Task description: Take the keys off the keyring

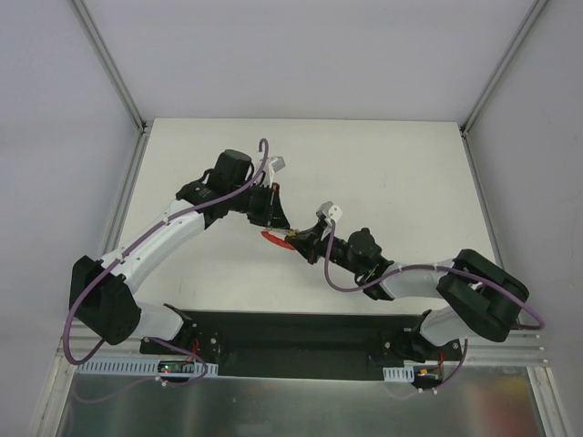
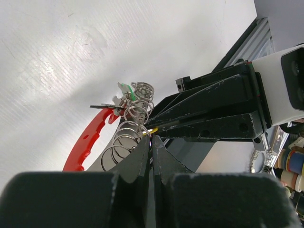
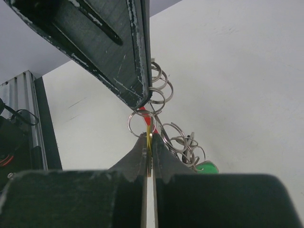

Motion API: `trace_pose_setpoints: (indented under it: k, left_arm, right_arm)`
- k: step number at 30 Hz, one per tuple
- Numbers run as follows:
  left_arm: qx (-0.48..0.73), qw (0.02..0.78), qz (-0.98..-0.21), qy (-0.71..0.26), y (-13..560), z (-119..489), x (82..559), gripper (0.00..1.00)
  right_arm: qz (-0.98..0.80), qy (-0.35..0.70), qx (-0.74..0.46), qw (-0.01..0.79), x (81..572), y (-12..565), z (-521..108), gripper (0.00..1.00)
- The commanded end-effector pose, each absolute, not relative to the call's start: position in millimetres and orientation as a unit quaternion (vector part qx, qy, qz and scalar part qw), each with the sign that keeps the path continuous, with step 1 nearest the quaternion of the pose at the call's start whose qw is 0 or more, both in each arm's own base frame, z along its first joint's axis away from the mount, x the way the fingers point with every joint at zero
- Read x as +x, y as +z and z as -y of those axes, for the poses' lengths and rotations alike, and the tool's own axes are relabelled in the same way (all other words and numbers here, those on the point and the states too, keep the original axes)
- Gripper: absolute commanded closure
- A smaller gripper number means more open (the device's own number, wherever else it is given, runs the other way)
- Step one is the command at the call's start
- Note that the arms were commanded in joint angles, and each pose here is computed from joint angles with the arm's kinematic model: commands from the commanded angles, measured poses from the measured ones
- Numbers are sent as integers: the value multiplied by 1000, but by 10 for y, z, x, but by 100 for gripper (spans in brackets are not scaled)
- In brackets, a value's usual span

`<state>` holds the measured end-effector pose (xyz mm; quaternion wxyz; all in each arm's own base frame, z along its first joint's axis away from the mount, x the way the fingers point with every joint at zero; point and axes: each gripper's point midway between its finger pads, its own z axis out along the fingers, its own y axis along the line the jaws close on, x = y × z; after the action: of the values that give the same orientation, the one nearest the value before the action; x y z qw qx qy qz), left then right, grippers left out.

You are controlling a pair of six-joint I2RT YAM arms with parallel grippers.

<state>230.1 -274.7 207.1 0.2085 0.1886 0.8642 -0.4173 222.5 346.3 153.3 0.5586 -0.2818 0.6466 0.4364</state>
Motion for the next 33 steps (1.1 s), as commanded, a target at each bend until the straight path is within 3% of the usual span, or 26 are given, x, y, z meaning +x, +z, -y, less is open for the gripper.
trace_pose_setpoints:
  k: [1, 11, 33]
  left_arm:
    - [193, 211, -849, -444, 2226, 2715, 2220, 100]
    - [187, 184, -848, -461, 2194, 2738, 2162, 100]
    - [194, 136, -843, -483, 2050, 2735, 1964, 100]
  right_arm:
    - [-668, 397, -264, 571, 2387, 1617, -3390, 99]
    - [-722, 290, -289, 558, 2465, 1516, -3309, 99]
    - [-757, 210, -253, 564, 2656, 1480, -3125, 99]
